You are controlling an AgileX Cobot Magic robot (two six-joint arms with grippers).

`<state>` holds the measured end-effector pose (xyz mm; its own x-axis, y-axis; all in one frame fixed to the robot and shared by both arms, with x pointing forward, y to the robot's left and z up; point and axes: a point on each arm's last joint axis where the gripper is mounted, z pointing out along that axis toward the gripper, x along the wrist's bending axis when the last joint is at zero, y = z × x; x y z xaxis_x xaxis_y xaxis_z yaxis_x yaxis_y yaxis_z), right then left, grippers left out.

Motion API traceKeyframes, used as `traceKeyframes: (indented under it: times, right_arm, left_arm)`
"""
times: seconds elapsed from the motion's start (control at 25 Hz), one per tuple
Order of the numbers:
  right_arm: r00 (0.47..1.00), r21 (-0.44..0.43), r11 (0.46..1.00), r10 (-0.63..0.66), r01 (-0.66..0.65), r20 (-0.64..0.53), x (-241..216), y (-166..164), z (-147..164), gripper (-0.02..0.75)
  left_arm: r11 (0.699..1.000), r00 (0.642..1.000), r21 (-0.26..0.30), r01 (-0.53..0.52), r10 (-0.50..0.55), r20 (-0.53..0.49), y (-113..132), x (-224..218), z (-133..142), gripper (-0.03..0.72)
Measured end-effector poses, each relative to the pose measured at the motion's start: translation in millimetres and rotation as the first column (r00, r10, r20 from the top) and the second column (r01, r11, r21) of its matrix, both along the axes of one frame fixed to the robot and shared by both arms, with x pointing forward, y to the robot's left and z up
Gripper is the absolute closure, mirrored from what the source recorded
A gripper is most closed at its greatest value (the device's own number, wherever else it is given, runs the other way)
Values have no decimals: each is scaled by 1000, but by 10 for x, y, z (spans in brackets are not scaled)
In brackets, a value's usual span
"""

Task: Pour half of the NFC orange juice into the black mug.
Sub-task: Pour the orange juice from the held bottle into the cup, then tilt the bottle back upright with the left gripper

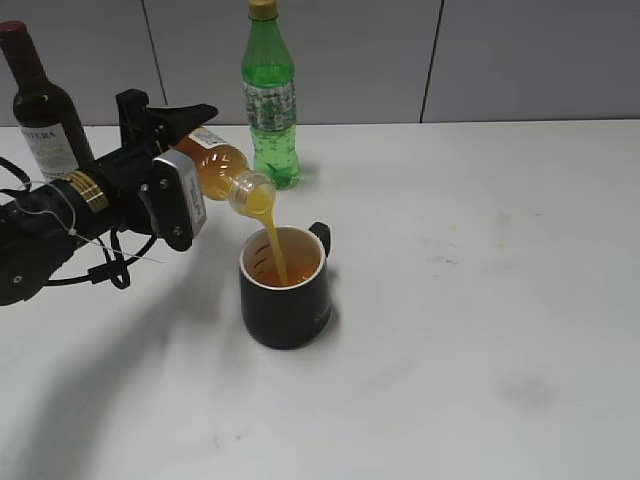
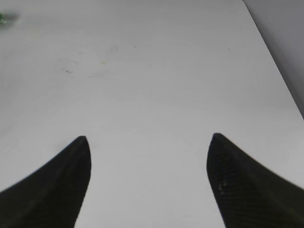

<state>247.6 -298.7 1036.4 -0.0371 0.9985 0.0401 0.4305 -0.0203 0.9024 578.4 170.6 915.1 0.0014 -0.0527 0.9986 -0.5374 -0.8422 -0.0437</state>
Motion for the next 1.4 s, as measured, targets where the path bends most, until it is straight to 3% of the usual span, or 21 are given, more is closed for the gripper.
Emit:
traceKeyframes:
  times: [1.4]
  right_arm:
    - [1000, 1, 1000, 0, 0, 0, 0, 0, 0, 162]
  left_arm:
    - [1000, 1000, 26, 1, -1, 17, 0, 0, 0, 217]
